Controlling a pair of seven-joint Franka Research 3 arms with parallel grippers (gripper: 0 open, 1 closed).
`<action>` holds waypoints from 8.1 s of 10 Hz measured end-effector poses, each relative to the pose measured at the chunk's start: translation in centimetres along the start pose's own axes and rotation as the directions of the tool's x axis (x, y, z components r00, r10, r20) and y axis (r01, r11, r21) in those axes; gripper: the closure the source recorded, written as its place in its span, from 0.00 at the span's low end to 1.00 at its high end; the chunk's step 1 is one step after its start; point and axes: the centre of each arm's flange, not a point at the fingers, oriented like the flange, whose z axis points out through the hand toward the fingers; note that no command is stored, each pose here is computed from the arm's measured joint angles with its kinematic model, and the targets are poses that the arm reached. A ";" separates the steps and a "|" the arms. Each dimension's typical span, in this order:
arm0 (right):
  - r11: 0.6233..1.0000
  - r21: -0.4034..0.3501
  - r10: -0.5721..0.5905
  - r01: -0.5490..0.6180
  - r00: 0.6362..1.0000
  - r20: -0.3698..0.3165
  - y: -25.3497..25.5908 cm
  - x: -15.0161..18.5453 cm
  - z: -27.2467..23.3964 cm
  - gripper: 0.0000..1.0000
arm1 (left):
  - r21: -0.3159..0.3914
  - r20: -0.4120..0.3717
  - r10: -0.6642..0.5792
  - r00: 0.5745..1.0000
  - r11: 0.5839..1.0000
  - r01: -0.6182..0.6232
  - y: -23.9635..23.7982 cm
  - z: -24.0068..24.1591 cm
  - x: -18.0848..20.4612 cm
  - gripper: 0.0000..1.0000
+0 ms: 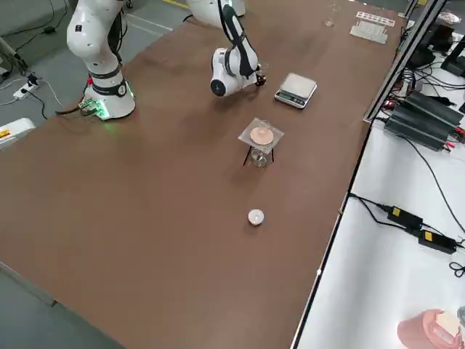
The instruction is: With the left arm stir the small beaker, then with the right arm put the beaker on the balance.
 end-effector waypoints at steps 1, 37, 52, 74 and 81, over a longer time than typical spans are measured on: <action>1.000 -0.007 -0.003 0.003 1.000 0.002 0.1 0.1 0.2 0.00 | 0.018 0.010 0.007 1.000 1.000 -0.008 2.3 -1.4 -0.7 0.00; 0.996 -0.062 0.048 -0.061 0.980 -0.191 3.4 5.7 2.3 0.41 | -0.084 0.001 -0.041 0.999 0.996 0.041 8.4 -4.4 -1.0 0.00; 0.973 -0.218 0.038 -0.078 0.983 -0.179 13.0 8.1 0.0 0.41 | -0.087 -0.068 -0.055 0.996 0.995 0.049 7.8 -4.9 -0.1 0.00; 0.964 -0.257 0.022 -0.065 0.986 -0.168 16.6 6.4 0.1 0.00 | -0.087 -0.065 -0.067 0.996 0.994 0.061 7.1 -4.6 0.0 0.00; 0.961 -0.260 0.055 -0.098 0.985 -0.166 15.7 6.7 -0.9 0.00 | -0.087 -0.065 -0.067 0.996 0.994 0.061 7.1 -4.6 0.0 0.00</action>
